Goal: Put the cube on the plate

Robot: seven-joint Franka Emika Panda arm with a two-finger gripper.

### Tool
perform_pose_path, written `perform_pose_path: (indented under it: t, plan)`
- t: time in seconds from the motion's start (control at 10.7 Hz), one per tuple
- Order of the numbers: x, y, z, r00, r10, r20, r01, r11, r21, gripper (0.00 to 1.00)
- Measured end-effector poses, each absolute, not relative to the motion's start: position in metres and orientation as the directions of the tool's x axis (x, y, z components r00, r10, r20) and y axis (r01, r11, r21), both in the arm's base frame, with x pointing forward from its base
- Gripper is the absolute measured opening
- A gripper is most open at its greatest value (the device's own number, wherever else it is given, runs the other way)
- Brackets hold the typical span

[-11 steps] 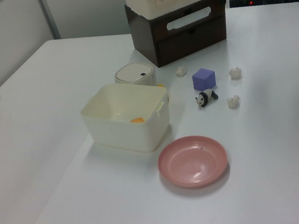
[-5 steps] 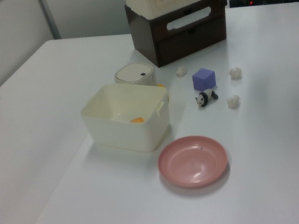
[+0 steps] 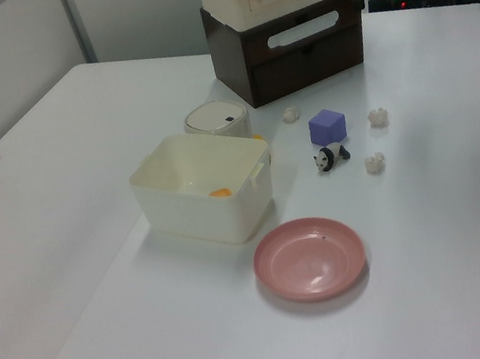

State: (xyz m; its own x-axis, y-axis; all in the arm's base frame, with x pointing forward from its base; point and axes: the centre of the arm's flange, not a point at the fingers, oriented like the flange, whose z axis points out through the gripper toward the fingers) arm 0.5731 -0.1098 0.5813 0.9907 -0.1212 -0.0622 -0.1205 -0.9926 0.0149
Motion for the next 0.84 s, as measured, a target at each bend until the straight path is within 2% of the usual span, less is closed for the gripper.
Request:
perform_pose_path:
  t: [0.19, 0.47, 0.84]
  plan:
    - [0.579, -0.100, 0.567, 0.992, -0.092, -0.087, -0.091, -0.996, 0.016, 1.00]
    - [0.608, -0.085, 0.518, 0.996, -0.064, -0.062, -0.062, -0.997, 0.034, 1.00]
    - [0.636, -0.076, 0.445, 0.971, -0.235, -0.038, -0.233, -0.970, 0.065, 1.00]
